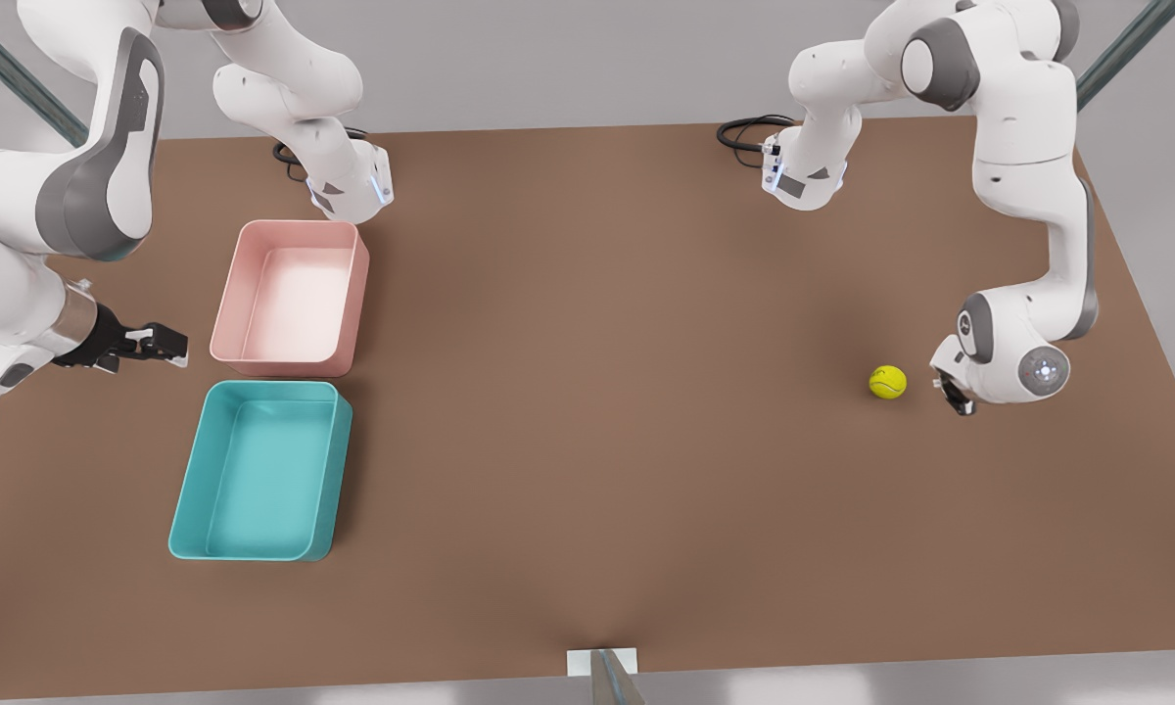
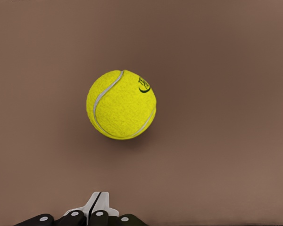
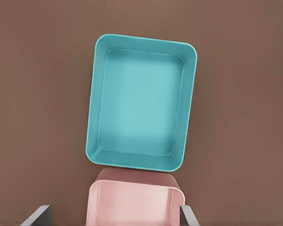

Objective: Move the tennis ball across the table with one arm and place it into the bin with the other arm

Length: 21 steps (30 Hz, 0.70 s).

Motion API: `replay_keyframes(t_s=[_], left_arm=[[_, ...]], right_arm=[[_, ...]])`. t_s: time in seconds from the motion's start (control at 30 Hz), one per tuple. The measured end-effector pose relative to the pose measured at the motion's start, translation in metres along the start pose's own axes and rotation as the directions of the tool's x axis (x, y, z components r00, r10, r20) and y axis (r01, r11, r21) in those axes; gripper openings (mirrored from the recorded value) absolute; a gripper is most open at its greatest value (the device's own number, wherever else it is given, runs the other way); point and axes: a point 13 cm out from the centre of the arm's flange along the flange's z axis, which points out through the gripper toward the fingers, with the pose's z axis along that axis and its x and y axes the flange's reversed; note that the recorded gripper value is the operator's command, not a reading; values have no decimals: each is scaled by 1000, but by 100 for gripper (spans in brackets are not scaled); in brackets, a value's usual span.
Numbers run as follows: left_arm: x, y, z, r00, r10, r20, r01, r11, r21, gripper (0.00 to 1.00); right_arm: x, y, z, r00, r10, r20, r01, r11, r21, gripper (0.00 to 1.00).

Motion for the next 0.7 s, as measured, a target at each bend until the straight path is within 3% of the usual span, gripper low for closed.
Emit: replay_keyframes(t_s=[0.13, 0.3, 0.47, 0.53, 0.6, 0.7], left_arm=[[-4, -13, 33, 995, 98, 7, -98, 995, 22, 21], [-3, -1, 35, 989, 151, 5, -150, 988, -44, 21], [-32, -4, 43, 987, 162, 13, -161, 985, -60, 21], [-86, -4, 34, 983, 178, 36, -175, 982, -73, 21], [-179, 2, -5, 978, 196, 65, -188, 976, -114, 21], [-241, 35, -101, 984, 14, 178, 14, 988, -155, 21]], right_arm=[[1, 0, 1, 1000, -4, -5, 4, 1000, 1, 100], [2, -1, 2, 1000, -8, -9, 8, 1000, 2, 100], [3, -1, 2, 1000, -11, -12, 11, 1000, 2, 100], [3, -1, 3, 1000, -12, -13, 12, 1000, 2, 100], [3, -1, 3, 1000, -13, -15, 13, 1000, 2, 100], [3, -1, 4, 1000, -14, -17, 14, 1000, 2, 100]])
